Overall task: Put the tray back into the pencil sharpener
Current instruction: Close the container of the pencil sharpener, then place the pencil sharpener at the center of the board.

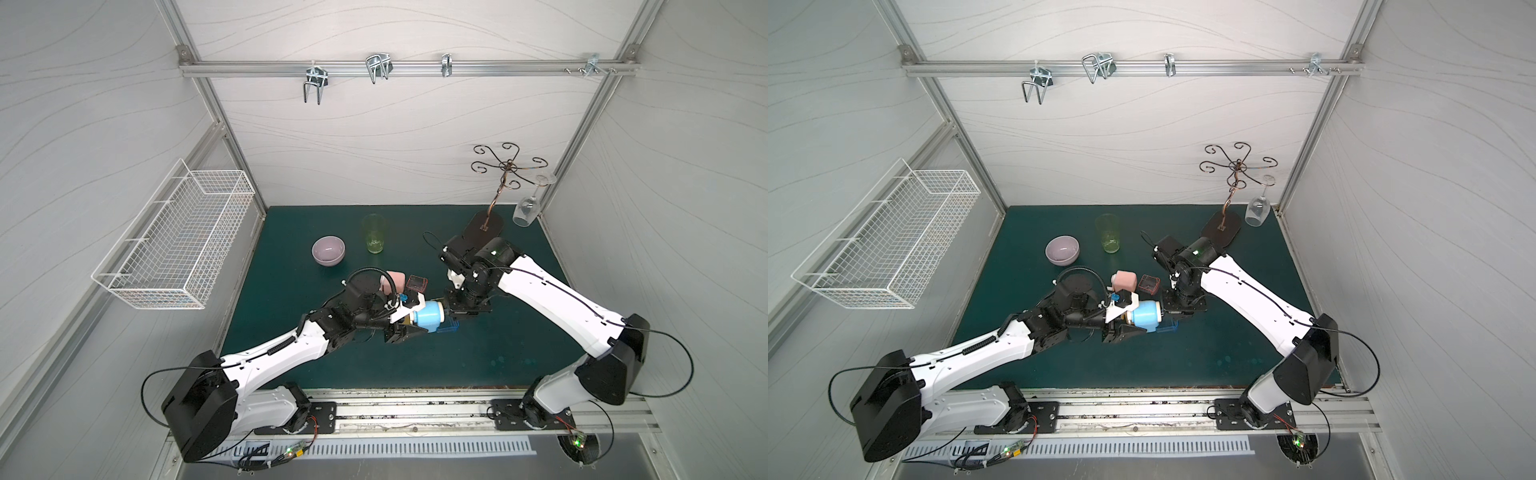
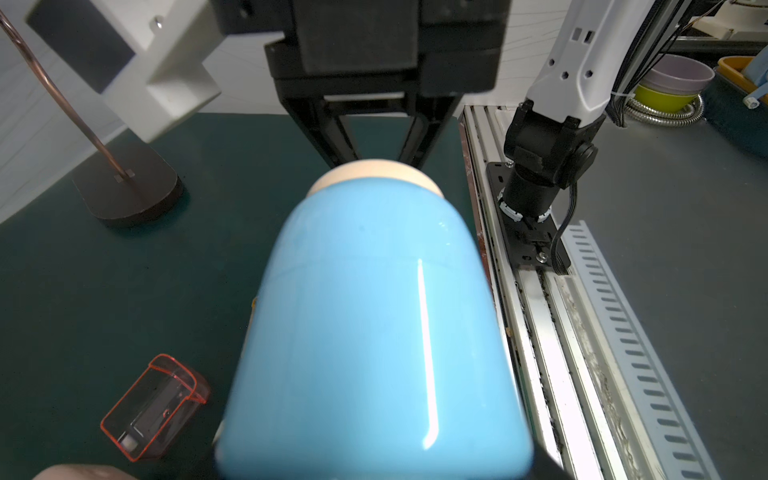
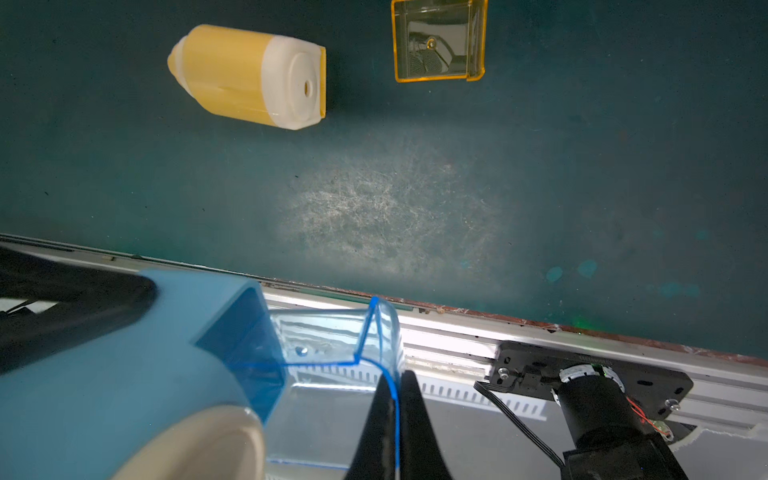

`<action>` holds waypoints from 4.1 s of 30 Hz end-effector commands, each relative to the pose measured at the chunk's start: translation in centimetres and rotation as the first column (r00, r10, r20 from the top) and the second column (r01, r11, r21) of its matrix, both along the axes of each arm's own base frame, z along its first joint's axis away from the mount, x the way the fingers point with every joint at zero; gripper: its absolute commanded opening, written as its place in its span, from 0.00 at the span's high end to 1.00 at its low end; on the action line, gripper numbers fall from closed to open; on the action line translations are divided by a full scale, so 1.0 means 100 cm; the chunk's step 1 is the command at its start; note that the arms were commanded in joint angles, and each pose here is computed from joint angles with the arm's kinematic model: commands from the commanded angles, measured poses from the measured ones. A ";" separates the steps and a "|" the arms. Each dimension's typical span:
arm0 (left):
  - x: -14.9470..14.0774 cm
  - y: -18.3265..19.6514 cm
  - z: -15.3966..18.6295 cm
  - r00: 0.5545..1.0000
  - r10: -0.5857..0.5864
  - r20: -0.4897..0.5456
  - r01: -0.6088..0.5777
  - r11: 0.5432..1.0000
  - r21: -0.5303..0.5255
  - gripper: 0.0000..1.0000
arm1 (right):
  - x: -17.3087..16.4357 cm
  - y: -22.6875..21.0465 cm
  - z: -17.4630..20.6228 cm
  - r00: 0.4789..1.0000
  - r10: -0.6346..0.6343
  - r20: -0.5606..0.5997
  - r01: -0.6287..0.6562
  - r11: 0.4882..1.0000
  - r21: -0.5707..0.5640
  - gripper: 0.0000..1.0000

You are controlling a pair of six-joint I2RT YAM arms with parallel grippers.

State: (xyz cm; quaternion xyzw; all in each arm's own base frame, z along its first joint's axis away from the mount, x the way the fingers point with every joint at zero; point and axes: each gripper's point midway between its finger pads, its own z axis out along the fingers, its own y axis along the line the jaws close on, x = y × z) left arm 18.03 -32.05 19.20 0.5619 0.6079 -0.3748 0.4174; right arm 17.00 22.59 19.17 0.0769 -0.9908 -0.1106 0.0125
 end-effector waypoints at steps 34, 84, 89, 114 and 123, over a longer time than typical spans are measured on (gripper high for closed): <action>0.020 -0.014 0.048 0.972 0.120 0.200 -0.079 0.976 -0.202 1.00 | 0.007 0.040 0.091 0.986 -0.135 -0.098 0.165 0.693 0.702 0.62; 0.016 -0.010 0.049 0.980 0.132 0.151 -0.096 0.969 -0.227 1.00 | 0.043 -0.056 0.103 0.938 -0.187 0.291 0.025 0.875 0.483 0.59; -0.001 -0.009 0.027 0.991 0.032 0.128 -0.014 0.990 -0.139 1.00 | 0.041 -0.030 0.149 0.754 0.117 0.647 -0.480 0.770 0.420 0.54; -0.018 -0.017 0.043 0.984 -0.108 0.142 0.126 0.984 -0.129 1.00 | -0.043 0.031 0.059 0.003 0.703 0.711 -0.993 0.084 -0.078 0.25; -0.014 -0.019 0.045 0.989 -0.080 0.121 0.096 0.986 -0.136 1.00 | -0.047 0.044 0.052 0.026 0.682 0.731 -0.998 0.065 -0.026 0.37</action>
